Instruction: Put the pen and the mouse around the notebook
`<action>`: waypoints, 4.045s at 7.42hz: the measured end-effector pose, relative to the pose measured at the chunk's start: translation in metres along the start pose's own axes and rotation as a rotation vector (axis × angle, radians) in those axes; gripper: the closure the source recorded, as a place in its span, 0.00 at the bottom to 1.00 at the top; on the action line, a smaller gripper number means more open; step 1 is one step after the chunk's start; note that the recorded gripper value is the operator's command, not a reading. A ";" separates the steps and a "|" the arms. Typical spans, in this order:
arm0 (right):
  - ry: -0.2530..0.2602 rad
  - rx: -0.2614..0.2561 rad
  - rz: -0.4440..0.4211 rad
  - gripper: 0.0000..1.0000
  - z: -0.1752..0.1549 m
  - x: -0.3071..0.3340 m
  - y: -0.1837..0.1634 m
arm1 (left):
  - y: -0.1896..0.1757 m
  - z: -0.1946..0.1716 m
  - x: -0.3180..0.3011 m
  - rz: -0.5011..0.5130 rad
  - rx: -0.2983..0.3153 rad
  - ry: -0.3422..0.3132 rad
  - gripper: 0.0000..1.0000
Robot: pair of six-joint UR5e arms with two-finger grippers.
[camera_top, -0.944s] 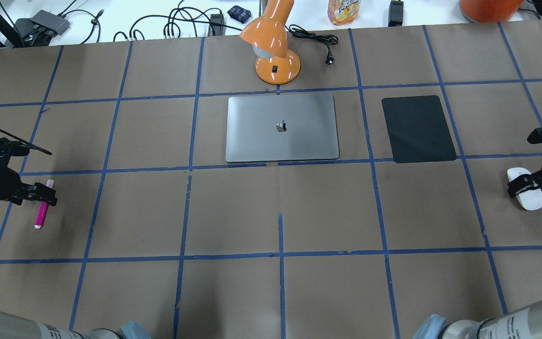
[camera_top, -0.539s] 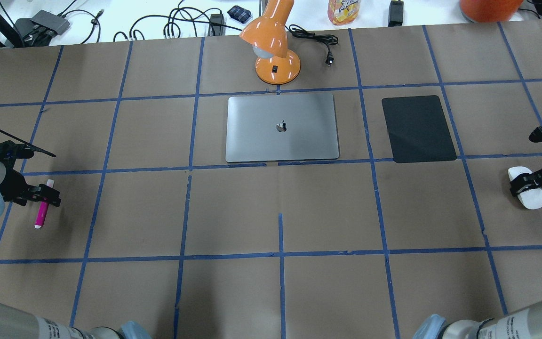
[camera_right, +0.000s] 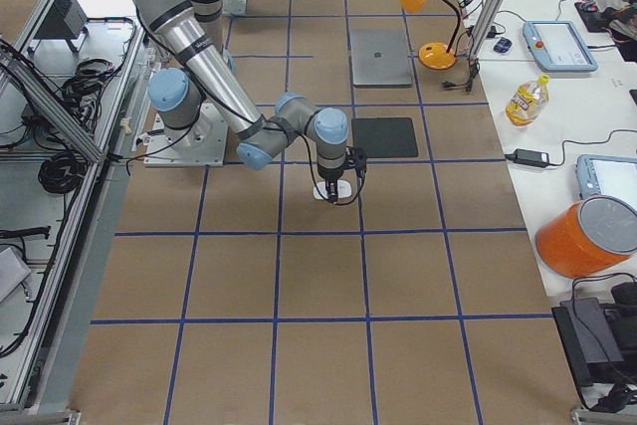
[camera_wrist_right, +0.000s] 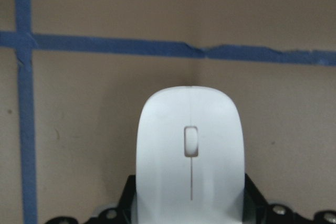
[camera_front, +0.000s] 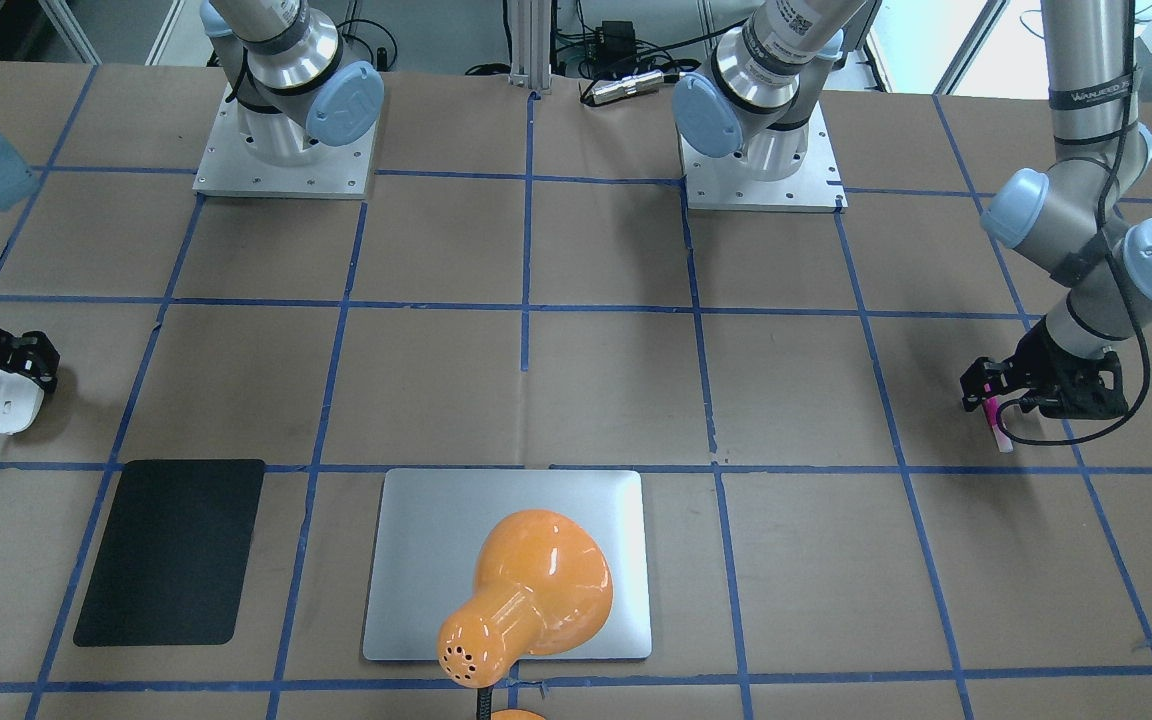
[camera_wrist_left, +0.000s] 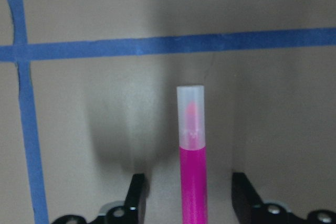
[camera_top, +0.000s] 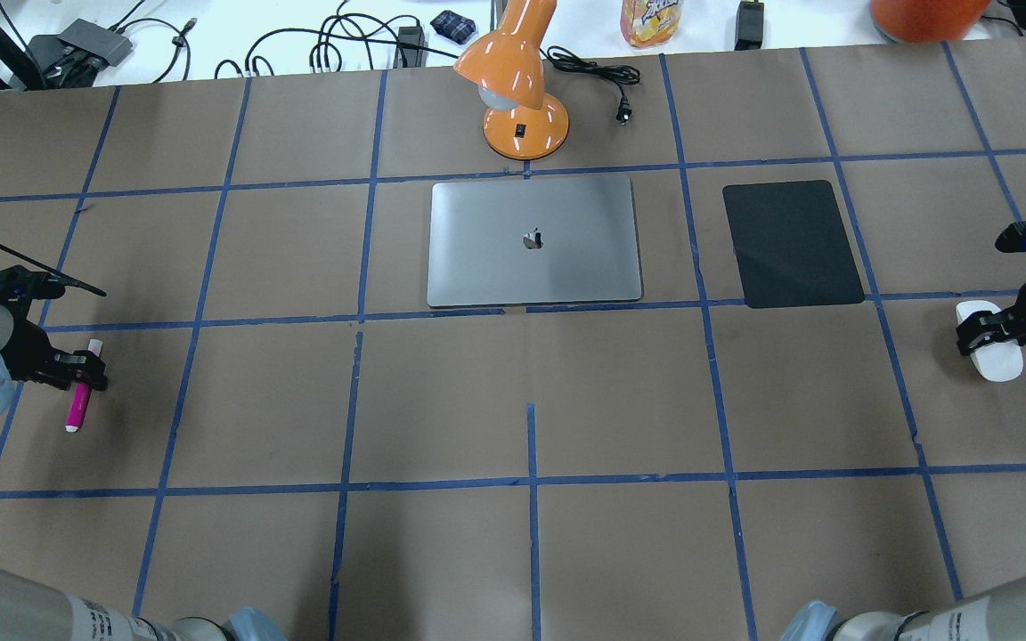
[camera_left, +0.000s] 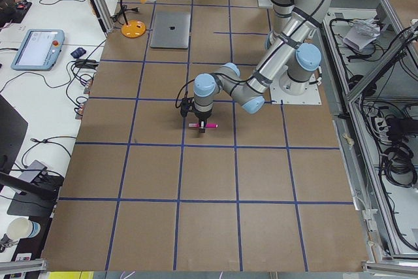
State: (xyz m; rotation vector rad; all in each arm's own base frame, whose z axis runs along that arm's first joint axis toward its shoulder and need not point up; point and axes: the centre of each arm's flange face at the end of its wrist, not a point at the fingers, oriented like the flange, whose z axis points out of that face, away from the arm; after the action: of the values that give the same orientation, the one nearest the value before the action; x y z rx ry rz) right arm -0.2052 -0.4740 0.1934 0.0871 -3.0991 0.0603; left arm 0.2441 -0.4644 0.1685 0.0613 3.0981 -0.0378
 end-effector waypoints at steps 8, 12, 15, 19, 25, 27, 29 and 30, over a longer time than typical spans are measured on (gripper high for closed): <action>-0.001 0.079 0.059 0.29 0.000 -0.190 -0.150 | -0.061 -0.048 0.027 -0.115 0.048 -0.044 1.00; -0.001 0.060 0.056 0.00 0.015 -0.194 -0.154 | -0.120 -0.080 0.175 -0.358 0.086 -0.014 1.00; -0.005 0.048 0.071 0.00 -0.055 -0.205 -0.143 | -0.123 -0.093 0.292 -0.481 0.104 0.049 1.00; -0.025 0.033 0.055 0.00 -0.254 -0.304 -0.106 | -0.109 -0.091 0.391 -0.803 0.065 0.117 1.00; -0.033 -0.025 0.027 0.00 -0.342 -0.344 -0.074 | -0.059 -0.075 0.532 -1.103 0.014 0.095 1.00; -0.036 -0.022 0.028 0.00 -0.344 -0.345 -0.073 | -0.041 -0.065 0.566 -1.195 0.002 0.069 1.00; -0.036 -0.024 0.029 0.00 -0.343 -0.344 -0.073 | -0.030 -0.052 0.585 -1.276 -0.021 0.043 1.00; -0.035 -0.025 0.029 0.00 -0.343 -0.344 -0.073 | -0.024 -0.046 0.595 -1.302 -0.027 0.034 1.00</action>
State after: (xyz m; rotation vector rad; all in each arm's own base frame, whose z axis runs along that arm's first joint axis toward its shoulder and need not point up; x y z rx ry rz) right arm 0.1561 -0.5140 0.5239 0.0429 -3.1359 0.0214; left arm -0.3527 -0.4644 0.1889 -1.8601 2.5463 -0.0308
